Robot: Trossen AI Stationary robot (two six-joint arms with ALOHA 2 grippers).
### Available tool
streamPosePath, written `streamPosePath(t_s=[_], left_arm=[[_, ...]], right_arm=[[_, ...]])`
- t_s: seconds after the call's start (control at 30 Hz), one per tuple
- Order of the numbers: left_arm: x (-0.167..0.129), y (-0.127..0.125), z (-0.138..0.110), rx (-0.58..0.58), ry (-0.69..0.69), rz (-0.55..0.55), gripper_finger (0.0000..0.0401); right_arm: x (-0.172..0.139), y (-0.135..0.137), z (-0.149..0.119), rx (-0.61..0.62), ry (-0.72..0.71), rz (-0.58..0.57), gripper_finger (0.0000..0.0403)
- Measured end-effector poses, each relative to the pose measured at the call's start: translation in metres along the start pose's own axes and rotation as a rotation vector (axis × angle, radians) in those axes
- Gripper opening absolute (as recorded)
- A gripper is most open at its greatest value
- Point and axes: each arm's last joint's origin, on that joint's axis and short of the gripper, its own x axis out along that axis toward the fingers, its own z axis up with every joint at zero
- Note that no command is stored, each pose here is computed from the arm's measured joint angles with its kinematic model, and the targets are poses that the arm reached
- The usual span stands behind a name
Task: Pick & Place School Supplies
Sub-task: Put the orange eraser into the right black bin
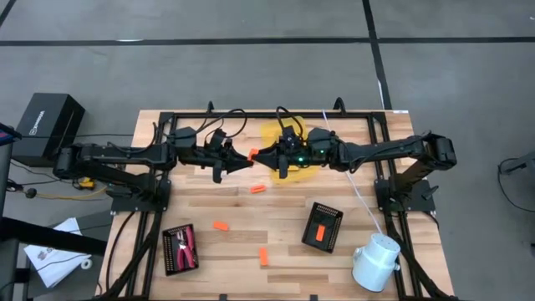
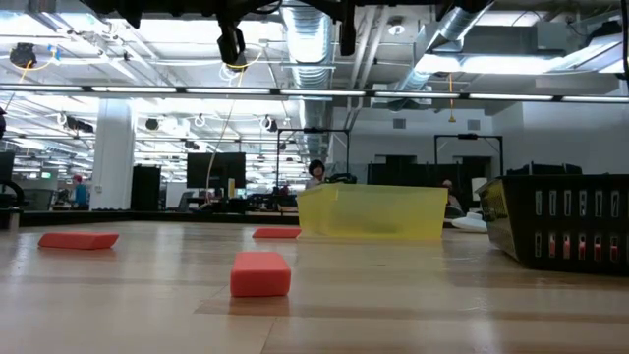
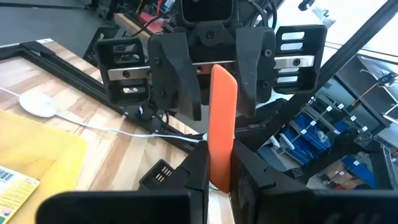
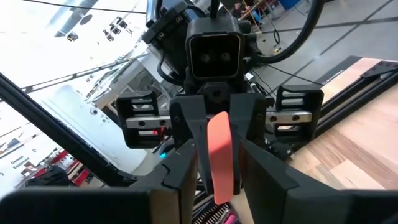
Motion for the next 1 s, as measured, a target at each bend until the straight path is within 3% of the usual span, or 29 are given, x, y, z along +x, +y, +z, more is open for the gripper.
streamPosePath(t_s=[0.4,0.77,1.0], left_arm=[[0.0,-0.0002,0.0003,-0.005,-0.002,-0.002,0.0026],[0.0005,-0.0002,0.0002,-0.007,-0.001,-0.008,0.0026],[0.0059,0.003,-0.0034,-0.028,0.024,-0.02,0.0026]], right_arm=[[0.0,-0.0007,0.0006,-0.016,-0.002,-0.002,0.0044],[-0.0002,-0.0019,0.0023,-0.021,-0.013,-0.005,0.0048],[-0.0007,-0.0032,0.0038,-0.066,-0.018,-0.003,0.0015]])
